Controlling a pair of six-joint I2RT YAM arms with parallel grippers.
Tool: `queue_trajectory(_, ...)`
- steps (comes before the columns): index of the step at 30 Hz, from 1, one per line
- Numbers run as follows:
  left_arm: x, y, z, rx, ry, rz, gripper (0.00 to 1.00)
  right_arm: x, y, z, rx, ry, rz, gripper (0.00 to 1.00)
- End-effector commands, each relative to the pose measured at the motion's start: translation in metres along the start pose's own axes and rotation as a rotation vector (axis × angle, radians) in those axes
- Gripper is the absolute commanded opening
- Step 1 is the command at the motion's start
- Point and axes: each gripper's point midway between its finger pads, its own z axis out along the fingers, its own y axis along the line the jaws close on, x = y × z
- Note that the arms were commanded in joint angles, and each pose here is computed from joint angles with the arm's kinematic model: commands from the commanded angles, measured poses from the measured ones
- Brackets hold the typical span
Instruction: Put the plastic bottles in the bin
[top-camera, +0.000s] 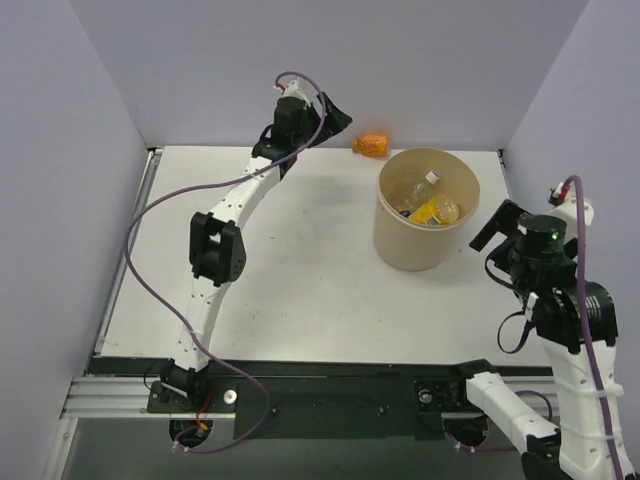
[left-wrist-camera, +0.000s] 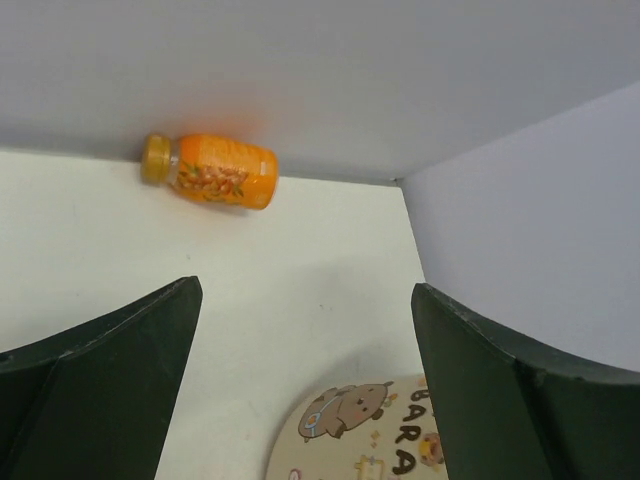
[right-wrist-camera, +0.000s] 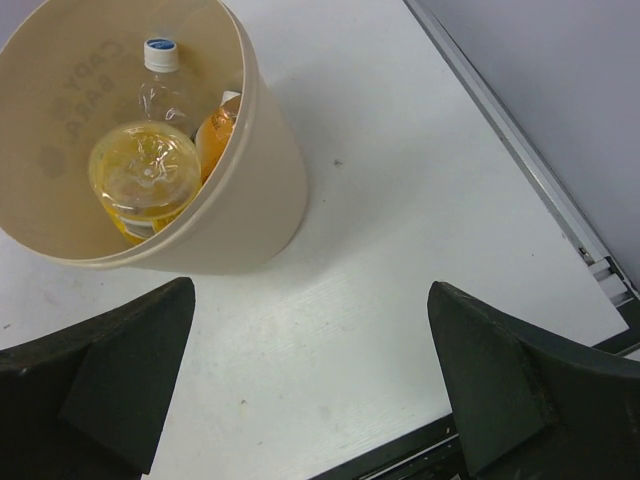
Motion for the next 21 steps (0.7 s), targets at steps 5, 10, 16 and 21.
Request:
queue_trajectory(5, 0.06, 0.033, -0.003, -0.028, 0.254, -0.13, 0.97, -0.041, 0.021, 0.079, 0.058, 0.055, 0.183, 0.95)
queue_trajectory(10, 0.034, 0.036, -0.044, -0.063, 0.21, -0.019, 0.97, -0.065, 0.02, 0.164, -0.022, 0.156, 0.5, 0.94)
queue_trajectory(16, 0.0, 0.032, -0.098, -0.092, 0.14, 0.053, 0.97, -0.06, 0.012, 0.24, -0.009, 0.238, 0.72, 0.93)
queue_trajectory(21, -0.043, 0.027, -0.16, -0.139, 0.038, 0.124, 0.97, -0.016, 0.025, 0.272, -0.011, 0.399, 0.782, 0.92)
